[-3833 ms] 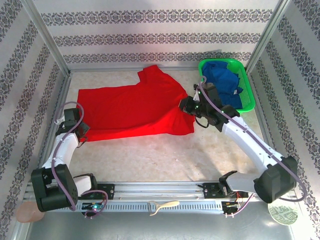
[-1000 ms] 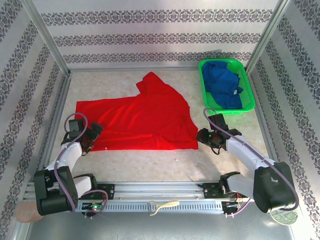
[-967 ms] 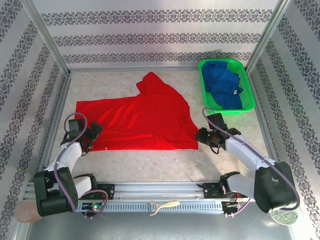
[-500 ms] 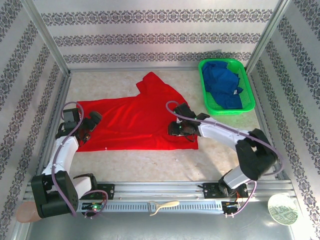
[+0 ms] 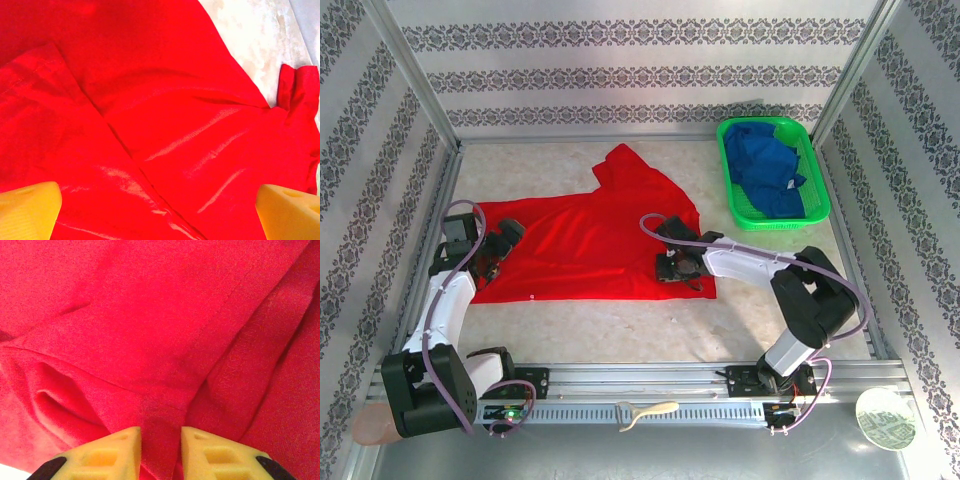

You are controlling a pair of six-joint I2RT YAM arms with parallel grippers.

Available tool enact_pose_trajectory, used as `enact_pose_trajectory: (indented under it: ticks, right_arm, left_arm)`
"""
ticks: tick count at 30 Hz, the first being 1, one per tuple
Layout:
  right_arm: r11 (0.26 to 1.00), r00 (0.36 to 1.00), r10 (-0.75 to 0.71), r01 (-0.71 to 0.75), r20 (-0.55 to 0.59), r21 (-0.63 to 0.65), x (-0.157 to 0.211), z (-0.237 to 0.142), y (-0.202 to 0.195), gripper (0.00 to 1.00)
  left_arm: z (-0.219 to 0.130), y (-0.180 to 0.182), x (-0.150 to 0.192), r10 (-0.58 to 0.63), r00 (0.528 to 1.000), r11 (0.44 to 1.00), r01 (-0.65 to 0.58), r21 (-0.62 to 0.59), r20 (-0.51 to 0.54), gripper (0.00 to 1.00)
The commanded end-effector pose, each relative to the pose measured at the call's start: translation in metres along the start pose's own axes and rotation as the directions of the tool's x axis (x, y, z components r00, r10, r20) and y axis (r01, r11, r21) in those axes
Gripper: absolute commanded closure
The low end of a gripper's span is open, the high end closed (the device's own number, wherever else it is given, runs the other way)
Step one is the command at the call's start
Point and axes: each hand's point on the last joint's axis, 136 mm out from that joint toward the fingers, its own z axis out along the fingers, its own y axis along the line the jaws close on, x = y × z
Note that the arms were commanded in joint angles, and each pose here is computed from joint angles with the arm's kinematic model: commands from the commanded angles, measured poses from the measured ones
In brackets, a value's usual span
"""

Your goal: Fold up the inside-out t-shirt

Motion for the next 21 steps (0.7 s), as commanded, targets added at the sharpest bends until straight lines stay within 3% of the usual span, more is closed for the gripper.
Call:
enact_pose_trajectory:
  ticks: [1, 3, 12, 21]
  right_arm:
    - [1.0, 1.0, -0.006, 0.006, -0.003, 0.013, -0.001, 0.006, 0.0, 0.91]
    - [1.0, 1.0, -0.004, 0.004, 0.004, 0.005, -0.005, 0.004, 0.002, 1.0]
    - [0.995, 0.995, 0.0, 0.01, 0.097, -0.104, -0.059, -0.028, 0.03, 1.0]
    - [0.984, 0.995, -0.026, 0.042, 0.093, -0.172, -0.123, -0.004, 0.067, 1.0]
  left_arm:
    - [-0.005, -0.003, -0.001, 0.007, 1.0, 1.0, -0.007, 0.011, 0.004, 0.0]
    - [-0.006, -0.004, -0.001, 0.008, 1.0, 1.0, -0.008, 0.014, 0.008, 0.0]
    - [-0.005, -0.003, -0.001, 0.011, 1.0, 1.0, -0.011, 0.012, 0.006, 0.0]
    - [0.002, 0.002, 0.008, 0.005, 1.0, 1.0, -0.004, 0.011, -0.028, 0.0]
